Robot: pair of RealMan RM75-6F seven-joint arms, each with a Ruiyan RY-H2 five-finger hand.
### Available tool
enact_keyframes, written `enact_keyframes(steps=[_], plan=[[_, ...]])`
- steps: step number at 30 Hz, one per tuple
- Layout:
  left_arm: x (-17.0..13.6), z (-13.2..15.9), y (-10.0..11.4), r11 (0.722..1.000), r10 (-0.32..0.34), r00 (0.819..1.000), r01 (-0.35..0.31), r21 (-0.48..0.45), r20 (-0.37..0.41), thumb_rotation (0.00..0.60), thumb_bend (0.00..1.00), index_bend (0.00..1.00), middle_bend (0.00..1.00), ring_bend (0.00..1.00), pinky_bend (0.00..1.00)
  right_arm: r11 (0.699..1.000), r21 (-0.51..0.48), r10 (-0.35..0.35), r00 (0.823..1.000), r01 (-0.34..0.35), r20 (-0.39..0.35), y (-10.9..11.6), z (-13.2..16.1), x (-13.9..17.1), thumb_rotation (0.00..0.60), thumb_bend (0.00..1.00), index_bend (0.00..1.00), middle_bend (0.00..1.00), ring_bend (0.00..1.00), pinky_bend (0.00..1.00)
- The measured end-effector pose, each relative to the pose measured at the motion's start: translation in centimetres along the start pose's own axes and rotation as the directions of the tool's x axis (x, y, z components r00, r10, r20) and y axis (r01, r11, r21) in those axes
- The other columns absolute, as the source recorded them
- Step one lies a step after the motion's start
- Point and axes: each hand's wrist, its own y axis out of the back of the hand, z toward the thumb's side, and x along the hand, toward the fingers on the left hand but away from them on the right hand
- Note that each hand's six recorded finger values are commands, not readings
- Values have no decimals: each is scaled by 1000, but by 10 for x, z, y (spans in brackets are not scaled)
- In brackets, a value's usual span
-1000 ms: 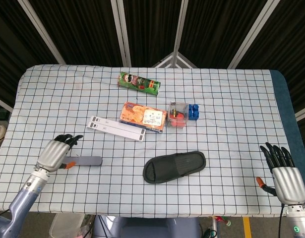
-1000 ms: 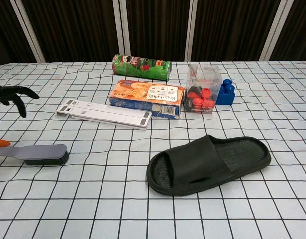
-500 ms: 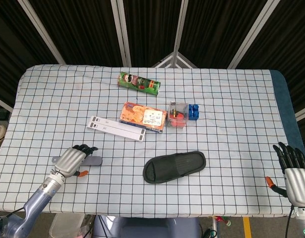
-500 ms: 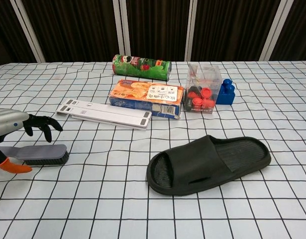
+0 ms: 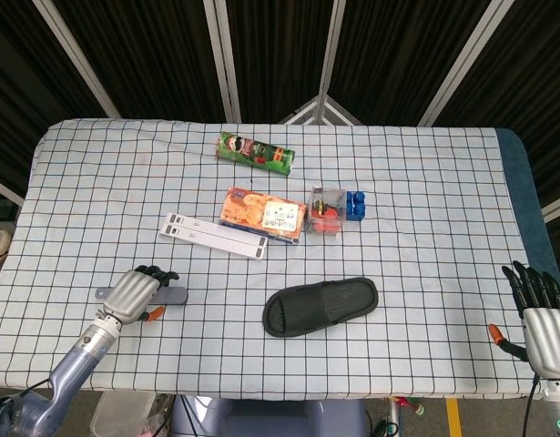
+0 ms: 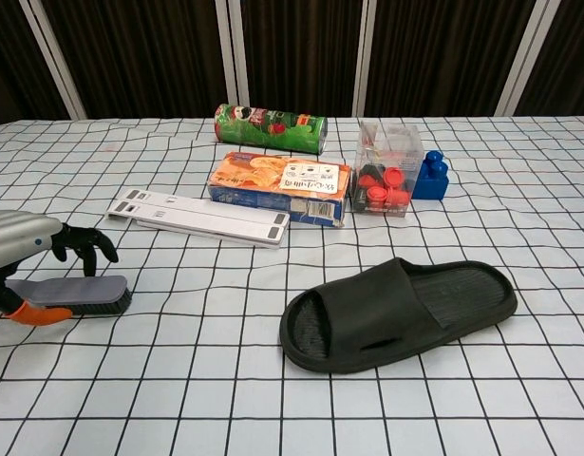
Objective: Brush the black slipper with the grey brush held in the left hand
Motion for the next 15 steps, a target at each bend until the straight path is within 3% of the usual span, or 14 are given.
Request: enact_keyframes(steps=[15], plan=[[2,-1,-2,1000,1,1000,-1,-8,2,600,362,304,444,324,336,1000,3,10,1000,-10,6,-2,0,-1,600,321,0,0,0,0]])
